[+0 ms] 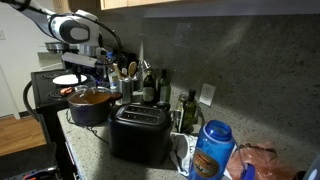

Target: Take the lid off the pot and put it on the counter

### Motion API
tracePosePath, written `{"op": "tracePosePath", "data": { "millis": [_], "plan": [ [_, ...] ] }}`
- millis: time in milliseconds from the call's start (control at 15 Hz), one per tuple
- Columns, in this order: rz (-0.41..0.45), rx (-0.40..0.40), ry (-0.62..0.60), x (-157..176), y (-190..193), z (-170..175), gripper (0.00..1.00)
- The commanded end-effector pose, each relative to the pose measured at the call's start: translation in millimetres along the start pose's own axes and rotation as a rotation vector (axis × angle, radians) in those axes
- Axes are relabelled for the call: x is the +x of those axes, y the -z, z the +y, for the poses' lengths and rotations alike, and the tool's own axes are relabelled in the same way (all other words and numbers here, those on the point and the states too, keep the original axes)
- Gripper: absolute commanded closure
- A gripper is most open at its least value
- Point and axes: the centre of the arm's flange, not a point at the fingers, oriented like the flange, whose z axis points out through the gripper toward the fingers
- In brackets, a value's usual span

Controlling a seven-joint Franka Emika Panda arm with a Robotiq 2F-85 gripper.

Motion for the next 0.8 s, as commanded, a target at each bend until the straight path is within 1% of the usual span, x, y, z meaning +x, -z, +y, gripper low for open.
{"op": "tracePosePath", "data": {
  "millis": [0, 533, 733],
  "plan": [
    [0.021, 0.000, -0.034, -5.7, 0.5, -9.9, 0.00],
    [-0.009, 0.010, 0.014, 2.9, -15.4, -34.2, 0.00],
    [-0.019, 0.006, 0.011, 3.0, -19.6, -41.7, 0.00]
  ]
}}
